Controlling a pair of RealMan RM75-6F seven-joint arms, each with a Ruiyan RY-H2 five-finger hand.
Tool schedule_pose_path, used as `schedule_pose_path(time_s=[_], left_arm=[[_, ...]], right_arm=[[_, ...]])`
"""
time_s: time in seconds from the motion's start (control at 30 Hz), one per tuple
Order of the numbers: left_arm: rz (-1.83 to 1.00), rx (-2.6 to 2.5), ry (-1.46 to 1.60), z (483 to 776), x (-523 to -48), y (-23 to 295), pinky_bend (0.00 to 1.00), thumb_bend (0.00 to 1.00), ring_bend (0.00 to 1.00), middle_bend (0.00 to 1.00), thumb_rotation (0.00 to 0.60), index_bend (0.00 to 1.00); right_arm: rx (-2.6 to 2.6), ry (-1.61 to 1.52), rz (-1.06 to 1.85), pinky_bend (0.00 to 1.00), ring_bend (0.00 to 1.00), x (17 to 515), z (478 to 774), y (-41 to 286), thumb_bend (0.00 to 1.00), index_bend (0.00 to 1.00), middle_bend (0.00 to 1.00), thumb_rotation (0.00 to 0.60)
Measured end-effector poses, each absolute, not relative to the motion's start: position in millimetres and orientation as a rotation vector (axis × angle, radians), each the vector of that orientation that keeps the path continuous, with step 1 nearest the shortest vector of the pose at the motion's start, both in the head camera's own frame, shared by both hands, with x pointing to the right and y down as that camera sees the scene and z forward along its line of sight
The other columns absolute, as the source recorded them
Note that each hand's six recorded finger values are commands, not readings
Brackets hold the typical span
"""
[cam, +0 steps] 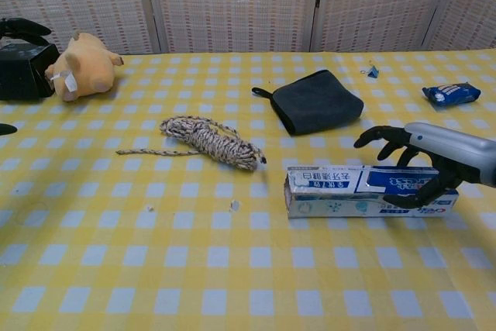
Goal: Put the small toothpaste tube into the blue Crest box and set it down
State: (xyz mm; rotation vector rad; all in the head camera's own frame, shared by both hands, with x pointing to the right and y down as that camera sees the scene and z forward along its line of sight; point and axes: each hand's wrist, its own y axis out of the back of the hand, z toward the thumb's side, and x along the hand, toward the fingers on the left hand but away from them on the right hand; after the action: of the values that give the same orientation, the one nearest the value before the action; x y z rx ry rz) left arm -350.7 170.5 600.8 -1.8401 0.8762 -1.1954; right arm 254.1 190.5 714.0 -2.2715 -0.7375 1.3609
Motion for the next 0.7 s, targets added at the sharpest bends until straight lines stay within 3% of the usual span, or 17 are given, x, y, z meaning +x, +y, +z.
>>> schedule_pose_path(time_s=[0.17,0.47,0.7], left_arm=[[-1.198,-1.846,0.888,597.6,-353.0,171.6,0.07,0.22,0.06,0.14,0.600,0.06],[-1.212,-1.799,0.862,586.1,-371.6,191.4,0.06,0.22,0.07,0.14,0.600,0.07],[-1.222,-1.663,0.866,580.9,-407.6,225.7,0.05,0.22,0.07,0.14,0.600,0.07]], right_arm=[[-2.291,-0.753,1.331,0.14,0.06,251.4,699.7,189.2,0.35,0.00,0.00,0.600],[-2.122,-0.812,1.207,0.00,0.00,275.9,649.5,179.7,0.35,0.00,0.00,0.600],[-1.796,-0.828,1.230,0.00,0.00,334.1,603.4,211.1,0.35,0.00,0.00,0.600]])
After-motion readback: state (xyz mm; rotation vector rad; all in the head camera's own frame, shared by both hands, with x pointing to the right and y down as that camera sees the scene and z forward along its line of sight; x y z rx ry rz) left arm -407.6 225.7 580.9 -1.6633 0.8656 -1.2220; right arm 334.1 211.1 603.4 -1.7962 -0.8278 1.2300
